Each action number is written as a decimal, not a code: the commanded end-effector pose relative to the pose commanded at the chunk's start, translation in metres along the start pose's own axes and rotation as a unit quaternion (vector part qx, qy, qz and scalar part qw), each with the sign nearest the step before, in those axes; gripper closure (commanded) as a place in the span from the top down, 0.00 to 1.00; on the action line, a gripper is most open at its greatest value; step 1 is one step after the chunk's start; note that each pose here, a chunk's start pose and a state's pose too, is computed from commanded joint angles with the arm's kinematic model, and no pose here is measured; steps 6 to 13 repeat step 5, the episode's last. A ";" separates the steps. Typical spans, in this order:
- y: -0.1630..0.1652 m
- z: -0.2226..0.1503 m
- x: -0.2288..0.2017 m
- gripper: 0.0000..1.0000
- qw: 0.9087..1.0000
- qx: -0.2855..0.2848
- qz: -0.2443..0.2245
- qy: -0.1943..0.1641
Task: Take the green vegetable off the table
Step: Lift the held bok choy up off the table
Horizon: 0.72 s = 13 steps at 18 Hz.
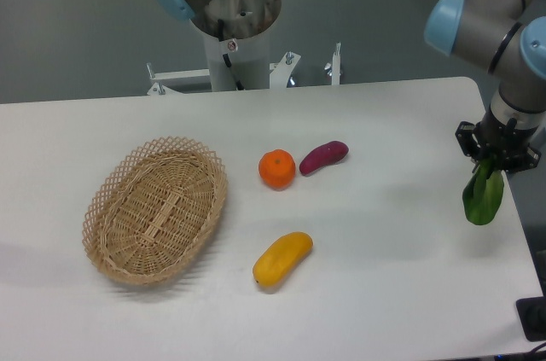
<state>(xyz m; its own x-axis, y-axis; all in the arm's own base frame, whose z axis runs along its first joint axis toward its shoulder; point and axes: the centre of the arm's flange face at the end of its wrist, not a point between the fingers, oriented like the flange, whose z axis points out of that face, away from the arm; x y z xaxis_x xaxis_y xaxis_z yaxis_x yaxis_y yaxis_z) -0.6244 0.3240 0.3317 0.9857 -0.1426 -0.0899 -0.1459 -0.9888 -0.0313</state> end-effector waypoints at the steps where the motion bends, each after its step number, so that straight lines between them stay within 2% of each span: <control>1: 0.000 -0.001 0.000 0.04 1.000 0.000 0.000 -0.001; 13: 0.000 0.000 0.000 0.04 1.000 0.000 0.000 0.000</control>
